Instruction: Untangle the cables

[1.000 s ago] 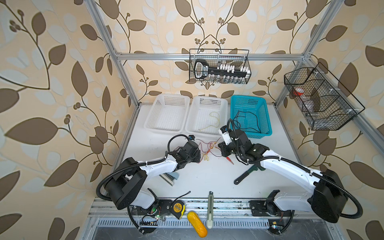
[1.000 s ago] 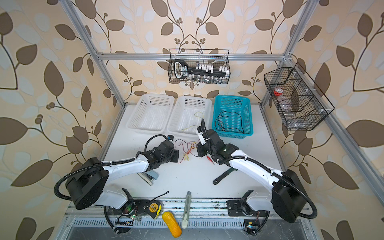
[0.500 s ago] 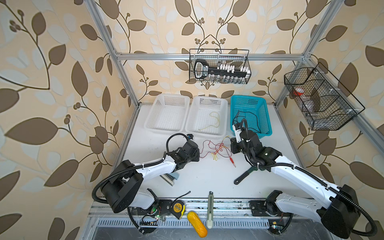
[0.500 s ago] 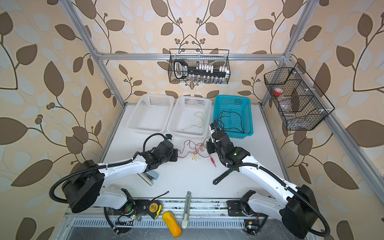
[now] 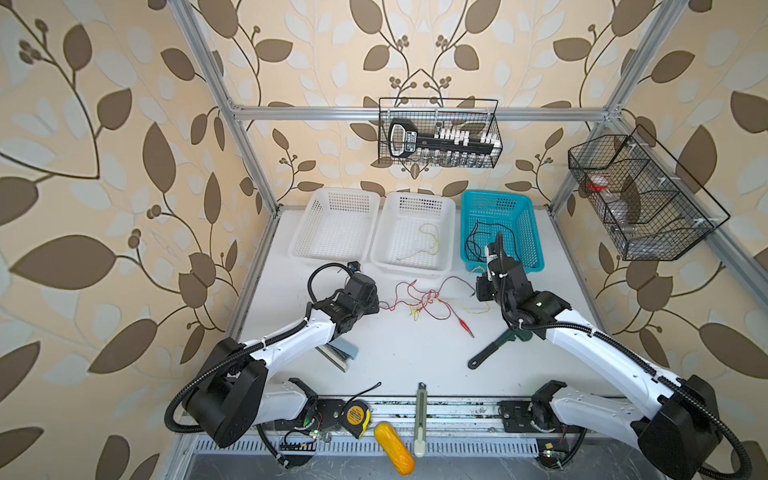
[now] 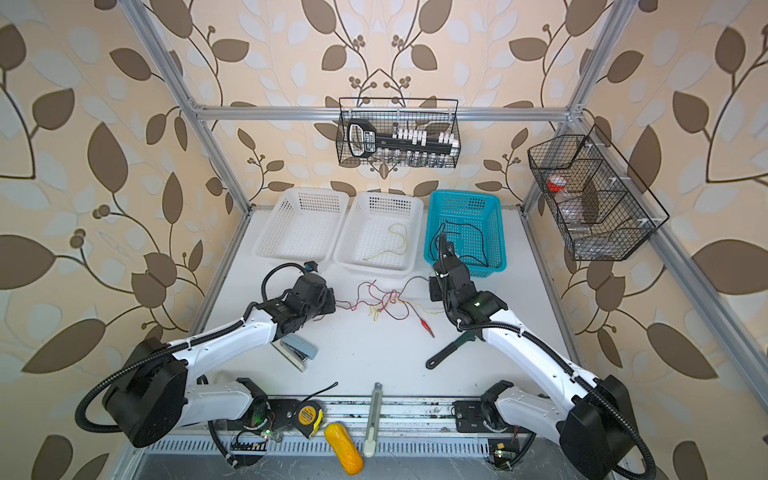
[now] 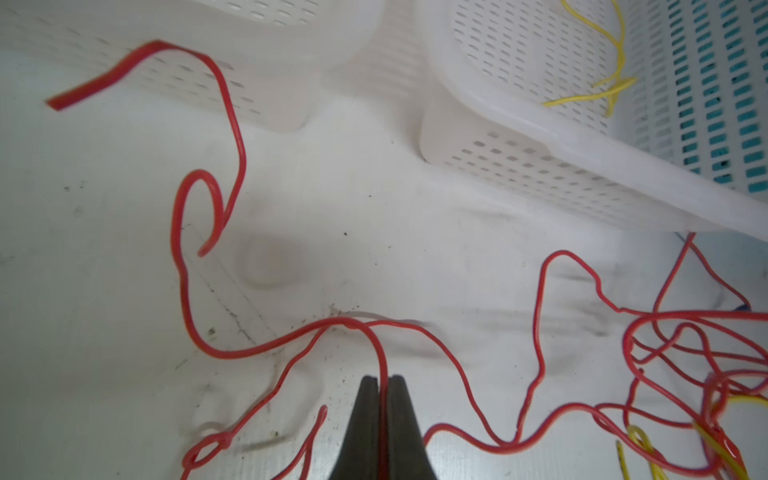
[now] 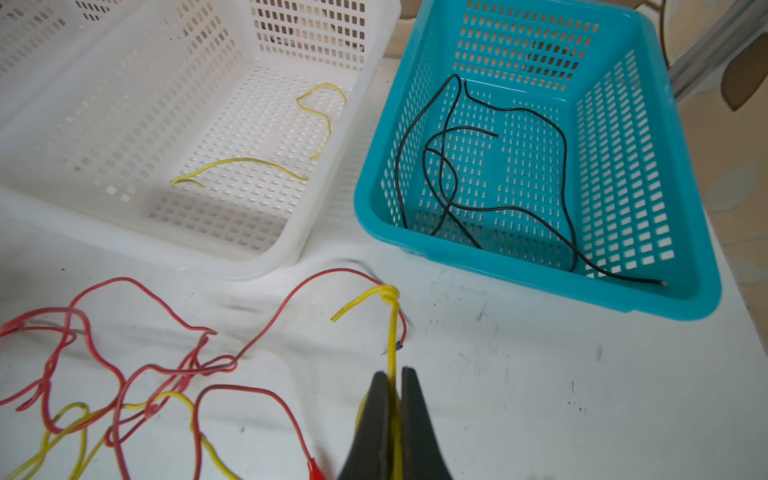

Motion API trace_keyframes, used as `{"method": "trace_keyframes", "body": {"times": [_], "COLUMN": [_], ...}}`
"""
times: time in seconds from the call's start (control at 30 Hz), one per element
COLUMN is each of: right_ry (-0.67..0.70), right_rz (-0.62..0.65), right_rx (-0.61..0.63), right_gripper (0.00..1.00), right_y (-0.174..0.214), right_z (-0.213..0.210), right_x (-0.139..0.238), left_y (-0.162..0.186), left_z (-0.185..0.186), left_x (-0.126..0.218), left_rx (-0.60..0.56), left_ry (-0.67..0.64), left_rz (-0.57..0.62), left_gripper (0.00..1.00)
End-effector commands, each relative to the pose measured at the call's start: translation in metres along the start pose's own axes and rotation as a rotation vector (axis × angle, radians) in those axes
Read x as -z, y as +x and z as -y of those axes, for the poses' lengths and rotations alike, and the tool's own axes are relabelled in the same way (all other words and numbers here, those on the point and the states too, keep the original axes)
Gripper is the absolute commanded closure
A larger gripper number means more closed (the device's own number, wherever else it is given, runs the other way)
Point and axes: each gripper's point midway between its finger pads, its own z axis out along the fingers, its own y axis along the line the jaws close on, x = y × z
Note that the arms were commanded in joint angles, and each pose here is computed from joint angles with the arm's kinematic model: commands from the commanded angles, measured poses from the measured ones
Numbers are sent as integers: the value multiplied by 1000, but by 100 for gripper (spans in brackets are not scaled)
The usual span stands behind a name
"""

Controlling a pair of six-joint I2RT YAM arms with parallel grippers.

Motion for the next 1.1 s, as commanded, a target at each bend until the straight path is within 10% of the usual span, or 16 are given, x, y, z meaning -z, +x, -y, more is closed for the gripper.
{"method": "trace_keyframes", "body": {"times": [0.0, 0.57, 0.83, 1.07], "right_ry": [106, 241, -123, -166], "right_rz": [-12, 27, 6, -87], "right_rx": [-5, -135, -143, -32], "right_gripper": [100, 100, 100, 100], "right_y": [7, 2, 10, 42], "right_z": [27, 88, 21, -20], "right_x": [3, 26, 9, -8], "left_y": [-4, -29, -32, -32], "left_z": [-28, -56, -18, -10], "left_x": [8, 26, 27, 28], "left_rx": [34, 67, 68, 58], "left_ry": [-103, -171, 61, 103], "left_rz": [28, 97, 123, 111], "left_gripper": [100, 100, 100, 100]}}
